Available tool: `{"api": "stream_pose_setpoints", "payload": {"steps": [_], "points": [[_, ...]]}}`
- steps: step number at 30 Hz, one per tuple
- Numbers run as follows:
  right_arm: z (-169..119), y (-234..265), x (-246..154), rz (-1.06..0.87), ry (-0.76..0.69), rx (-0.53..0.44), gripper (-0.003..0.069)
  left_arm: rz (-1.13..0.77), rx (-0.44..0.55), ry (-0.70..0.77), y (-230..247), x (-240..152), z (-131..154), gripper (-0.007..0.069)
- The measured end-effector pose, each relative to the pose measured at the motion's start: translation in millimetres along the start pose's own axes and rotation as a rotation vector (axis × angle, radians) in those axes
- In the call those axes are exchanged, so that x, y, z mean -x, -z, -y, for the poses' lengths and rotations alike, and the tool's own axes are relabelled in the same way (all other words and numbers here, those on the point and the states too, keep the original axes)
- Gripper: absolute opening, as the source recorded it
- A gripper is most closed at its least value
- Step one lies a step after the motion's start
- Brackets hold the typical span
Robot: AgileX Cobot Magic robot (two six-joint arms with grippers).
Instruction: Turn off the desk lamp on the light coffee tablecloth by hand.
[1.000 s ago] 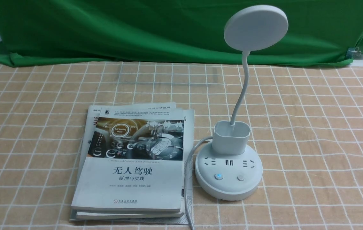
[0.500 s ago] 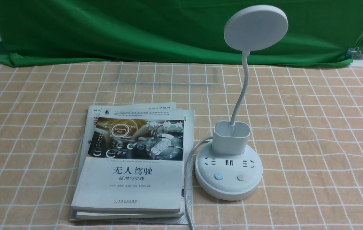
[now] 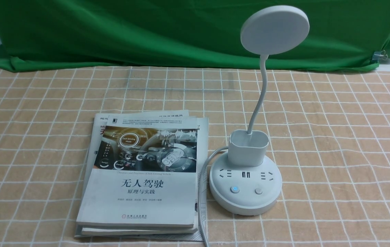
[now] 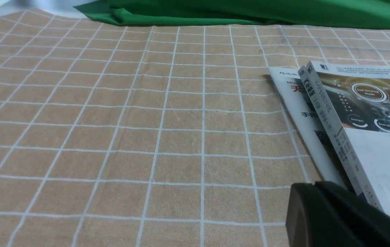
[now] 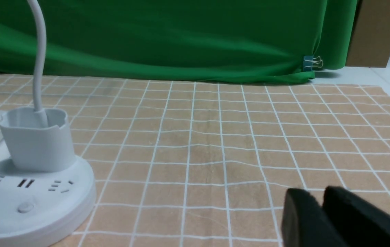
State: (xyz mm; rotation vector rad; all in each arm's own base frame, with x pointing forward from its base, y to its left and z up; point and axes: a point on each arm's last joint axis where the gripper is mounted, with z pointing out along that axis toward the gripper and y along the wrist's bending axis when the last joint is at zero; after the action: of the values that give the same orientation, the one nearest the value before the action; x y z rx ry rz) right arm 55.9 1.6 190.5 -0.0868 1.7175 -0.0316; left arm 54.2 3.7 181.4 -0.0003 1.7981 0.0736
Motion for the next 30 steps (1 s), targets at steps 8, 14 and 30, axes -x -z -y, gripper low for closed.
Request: {"api": "stream_pose_setpoints", "payload": {"steps": [8, 14, 30], "points": [[0.0, 0.0, 0.0, 0.000, 0.000, 0.000, 0.0125, 0.000, 0.000, 0.000, 0.0, 0.0, 0.0, 0.0004], [0.0, 0.0, 0.0, 0.000, 0.001, 0.000, 0.0133, 0.000, 0.000, 0.000, 0.0, 0.0, 0.0, 0.0004], [0.0, 0.0, 0.0, 0.000, 0.002, 0.000, 0.0180, 0.000, 0.000, 0.000, 0.0, 0.0, 0.0, 0.0004]]}}
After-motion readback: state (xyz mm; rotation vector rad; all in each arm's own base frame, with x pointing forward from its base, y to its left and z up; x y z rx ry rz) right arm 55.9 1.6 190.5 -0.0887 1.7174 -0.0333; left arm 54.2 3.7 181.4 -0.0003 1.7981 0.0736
